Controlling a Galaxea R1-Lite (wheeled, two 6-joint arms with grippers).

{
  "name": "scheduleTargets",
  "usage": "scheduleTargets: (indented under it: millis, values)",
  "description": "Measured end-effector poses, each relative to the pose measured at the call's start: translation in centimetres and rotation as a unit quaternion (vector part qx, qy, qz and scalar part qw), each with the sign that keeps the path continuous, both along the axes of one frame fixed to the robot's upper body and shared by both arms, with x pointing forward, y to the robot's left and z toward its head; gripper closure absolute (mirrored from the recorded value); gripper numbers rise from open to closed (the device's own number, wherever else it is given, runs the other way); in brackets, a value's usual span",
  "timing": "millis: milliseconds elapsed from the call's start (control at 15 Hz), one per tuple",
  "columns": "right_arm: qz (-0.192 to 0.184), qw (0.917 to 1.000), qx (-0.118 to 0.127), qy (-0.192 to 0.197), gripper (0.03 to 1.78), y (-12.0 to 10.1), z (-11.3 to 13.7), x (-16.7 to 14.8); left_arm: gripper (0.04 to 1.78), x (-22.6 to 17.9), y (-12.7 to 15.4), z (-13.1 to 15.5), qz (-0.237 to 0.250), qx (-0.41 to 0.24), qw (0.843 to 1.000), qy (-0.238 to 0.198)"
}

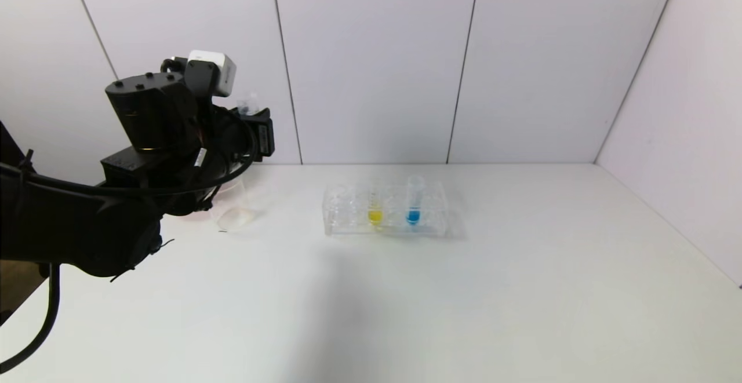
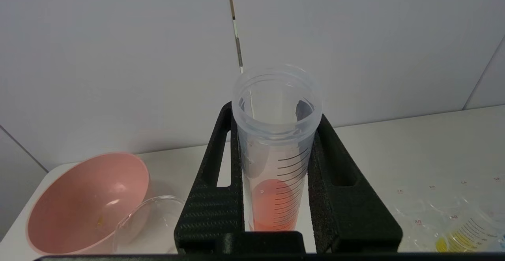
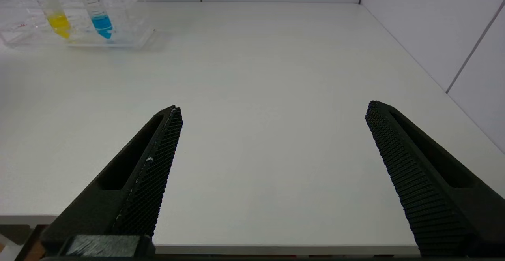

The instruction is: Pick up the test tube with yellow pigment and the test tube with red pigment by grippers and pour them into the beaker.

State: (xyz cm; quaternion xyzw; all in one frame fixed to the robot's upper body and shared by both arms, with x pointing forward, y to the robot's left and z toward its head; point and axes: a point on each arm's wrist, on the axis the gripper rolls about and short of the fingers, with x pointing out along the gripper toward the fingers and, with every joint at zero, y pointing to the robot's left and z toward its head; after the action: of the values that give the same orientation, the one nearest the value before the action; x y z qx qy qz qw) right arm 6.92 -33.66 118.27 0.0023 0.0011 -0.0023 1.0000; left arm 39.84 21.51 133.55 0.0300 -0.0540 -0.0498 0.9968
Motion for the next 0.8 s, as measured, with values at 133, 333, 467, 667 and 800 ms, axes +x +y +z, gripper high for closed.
scheduleTargets:
  millis: [133,333,467,667,800]
  values:
    - [0.000,1.0000,0.000,0.000,0.11,0.0,0.0,0.0,1.35,0.4,1.0,0.0,-0.002,0.004,1.000,0.005]
    - [0.000,1.0000,0.000,0.000,0.11,0.0,0.0,0.0,1.35,1.0,2.7,0.0,0.005,0.008,1.000,0.012]
    - [0.000,1.0000,0.000,0.000,0.11,0.0,0.0,0.0,1.35,1.4,4.0,0.0,0.008,0.010,1.000,0.011]
    - [0.000,1.0000,0.000,0.000,0.11,0.0,0.0,0.0,1.35,1.9,5.7,-0.1,0.020,0.012,0.999,0.026]
    - [0.000,1.0000,0.000,0.000,0.11,0.0,0.0,0.0,1.35,2.1,6.8,0.0,0.021,0.008,0.999,0.029]
